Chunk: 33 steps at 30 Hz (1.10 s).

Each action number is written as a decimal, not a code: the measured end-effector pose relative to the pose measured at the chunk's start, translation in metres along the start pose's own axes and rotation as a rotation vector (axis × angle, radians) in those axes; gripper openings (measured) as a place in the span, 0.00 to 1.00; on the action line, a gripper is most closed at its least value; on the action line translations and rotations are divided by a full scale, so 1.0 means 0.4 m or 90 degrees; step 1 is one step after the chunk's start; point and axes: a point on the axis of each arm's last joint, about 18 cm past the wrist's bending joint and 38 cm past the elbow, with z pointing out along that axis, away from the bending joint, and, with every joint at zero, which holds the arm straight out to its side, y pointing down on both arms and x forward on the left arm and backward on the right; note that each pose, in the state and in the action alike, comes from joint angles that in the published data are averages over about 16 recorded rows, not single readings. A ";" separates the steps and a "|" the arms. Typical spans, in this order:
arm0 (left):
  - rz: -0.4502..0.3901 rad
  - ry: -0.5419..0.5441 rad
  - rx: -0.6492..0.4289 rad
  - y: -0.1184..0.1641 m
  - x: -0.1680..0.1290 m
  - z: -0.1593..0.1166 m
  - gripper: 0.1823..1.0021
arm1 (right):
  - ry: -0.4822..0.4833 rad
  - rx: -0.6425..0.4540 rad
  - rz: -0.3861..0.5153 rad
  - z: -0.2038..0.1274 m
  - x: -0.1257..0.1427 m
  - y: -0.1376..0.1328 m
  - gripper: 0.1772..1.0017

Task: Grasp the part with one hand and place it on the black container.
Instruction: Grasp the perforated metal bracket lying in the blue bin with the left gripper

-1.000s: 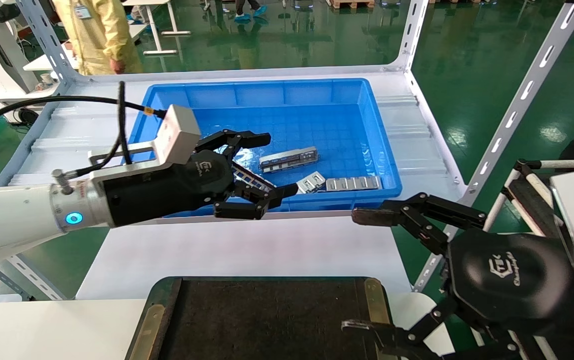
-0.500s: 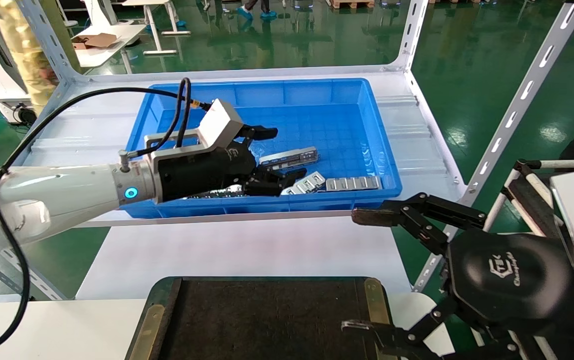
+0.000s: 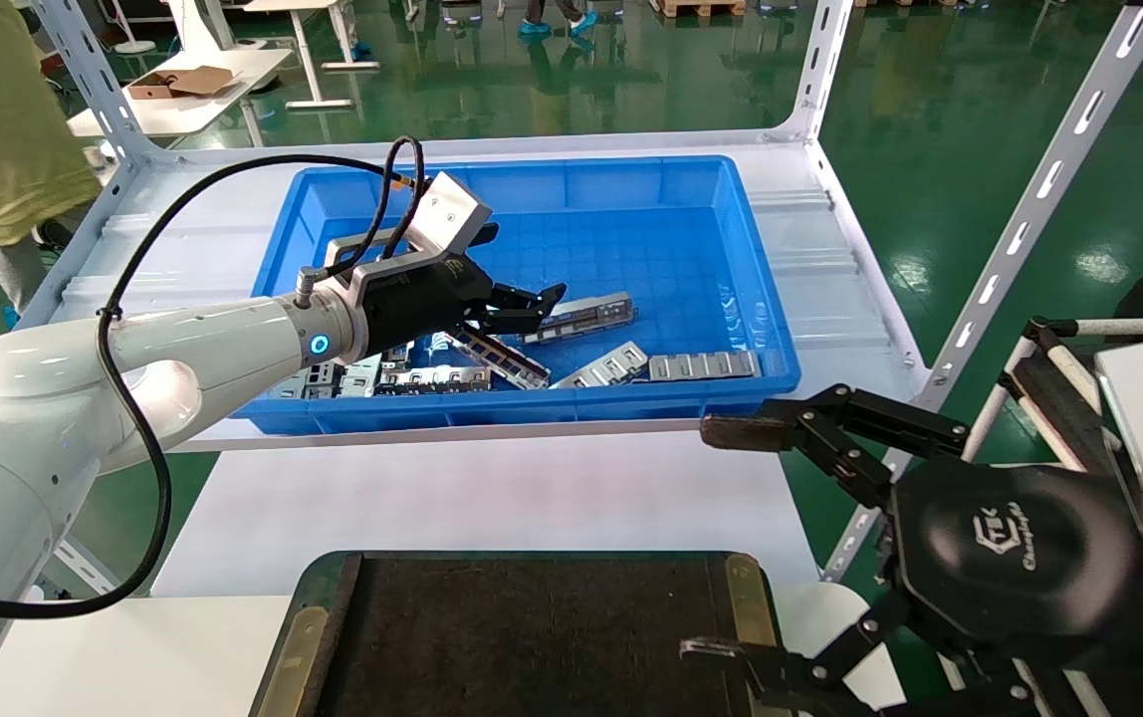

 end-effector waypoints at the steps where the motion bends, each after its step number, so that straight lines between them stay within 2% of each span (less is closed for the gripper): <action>1: 0.001 -0.002 -0.001 0.001 0.001 0.002 1.00 | 0.000 0.000 0.000 0.000 0.000 0.000 1.00; 33: -0.005 -0.006 -0.031 0.046 0.054 0.036 1.00 | 0.000 0.000 0.000 0.000 0.000 0.000 0.99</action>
